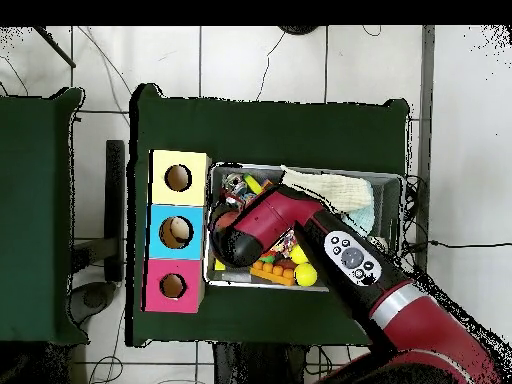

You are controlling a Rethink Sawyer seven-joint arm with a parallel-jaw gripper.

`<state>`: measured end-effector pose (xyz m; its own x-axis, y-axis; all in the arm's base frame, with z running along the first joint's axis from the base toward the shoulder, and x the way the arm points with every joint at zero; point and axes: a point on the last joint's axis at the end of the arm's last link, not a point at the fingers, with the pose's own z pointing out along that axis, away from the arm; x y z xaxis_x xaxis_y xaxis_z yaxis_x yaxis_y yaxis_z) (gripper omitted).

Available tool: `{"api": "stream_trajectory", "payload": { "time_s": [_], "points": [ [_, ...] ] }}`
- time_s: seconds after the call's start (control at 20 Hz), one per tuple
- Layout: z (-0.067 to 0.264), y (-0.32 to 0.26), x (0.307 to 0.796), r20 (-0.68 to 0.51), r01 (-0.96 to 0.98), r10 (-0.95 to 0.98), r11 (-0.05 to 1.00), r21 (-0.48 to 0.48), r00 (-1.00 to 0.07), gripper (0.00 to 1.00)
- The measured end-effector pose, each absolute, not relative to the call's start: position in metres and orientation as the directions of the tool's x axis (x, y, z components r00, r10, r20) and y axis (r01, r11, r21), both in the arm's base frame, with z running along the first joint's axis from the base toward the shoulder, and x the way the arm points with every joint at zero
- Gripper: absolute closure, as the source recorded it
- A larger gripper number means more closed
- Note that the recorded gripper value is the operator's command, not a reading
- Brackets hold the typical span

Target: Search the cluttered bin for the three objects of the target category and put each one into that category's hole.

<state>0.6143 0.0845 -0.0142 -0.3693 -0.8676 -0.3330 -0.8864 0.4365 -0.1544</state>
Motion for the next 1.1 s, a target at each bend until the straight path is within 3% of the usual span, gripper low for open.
{"api": "stream_trajectory", "payload": {
  "time_s": [1.1],
  "points": [
    [-0.0228,0.0827,0.6197,-0.323,-0.867,-0.848,0.481,-0.131,-0.421,0.00]
  ]
}}
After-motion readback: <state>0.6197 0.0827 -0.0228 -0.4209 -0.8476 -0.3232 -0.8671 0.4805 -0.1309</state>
